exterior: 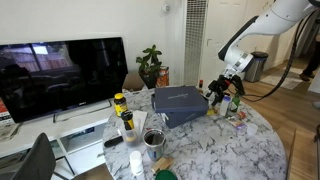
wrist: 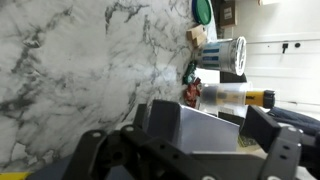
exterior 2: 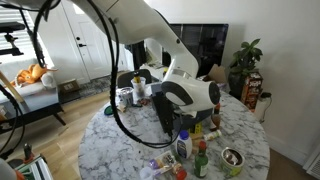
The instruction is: Take the lid off of the box and put the box on top of it
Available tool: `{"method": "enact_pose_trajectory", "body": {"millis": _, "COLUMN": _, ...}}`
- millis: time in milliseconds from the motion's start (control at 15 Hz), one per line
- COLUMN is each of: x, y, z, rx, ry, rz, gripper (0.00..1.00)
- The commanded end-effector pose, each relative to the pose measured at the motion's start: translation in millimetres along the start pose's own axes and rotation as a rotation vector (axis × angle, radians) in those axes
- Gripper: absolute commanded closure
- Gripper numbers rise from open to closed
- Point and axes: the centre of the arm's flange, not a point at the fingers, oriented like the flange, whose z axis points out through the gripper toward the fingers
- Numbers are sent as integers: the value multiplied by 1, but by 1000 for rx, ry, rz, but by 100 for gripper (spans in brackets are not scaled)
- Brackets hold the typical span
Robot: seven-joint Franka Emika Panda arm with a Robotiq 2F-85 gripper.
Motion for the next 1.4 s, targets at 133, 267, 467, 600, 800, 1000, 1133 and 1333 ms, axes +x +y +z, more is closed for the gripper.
{"method": "enact_pose_trajectory", "body": {"millis": 133, "x": 13, "y": 34, "z": 22, "rx": 153, "ry": 79, "rz": 40, "gripper": 0}}
{"method": "enact_pose_trajectory", "body": {"millis": 267, "x": 18, "y": 39, "z": 26, "rx": 196, "ry": 110, "rz": 50, "gripper": 0}}
{"method": "enact_pose_trajectory", "body": {"millis": 467, "x": 24, "y": 48, "z": 29, "rx": 276, "ry": 142, "rz": 61, "gripper": 0}}
{"method": "enact_pose_trajectory", "body": {"millis": 600, "x": 27, "y": 52, "z": 30, "rx": 325, "ry": 147, "rz": 67, "gripper": 0}}
{"method": "enact_pose_trajectory", "body": {"millis": 800, "x": 28, "y": 59, "z": 29, "rx": 386, "ry": 149, "rz": 72, "gripper": 3}}
{"method": "enact_pose_trajectory", "body": {"millis": 1000, "x": 27, "y": 65, "z": 24, "rx": 419, "ry": 152, "rz": 70, "gripper": 23}}
{"method": "enact_pose_trajectory", "body": {"millis": 1133, "x": 27, "y": 69, "z": 20, "rx": 444, "ry": 160, "rz": 66, "gripper": 35}}
{"method": "enact_pose_trajectory", "body": {"millis": 1333, "x": 27, "y": 72, "z": 14, "rx": 483, "ry": 168, "rz": 54, "gripper": 60}}
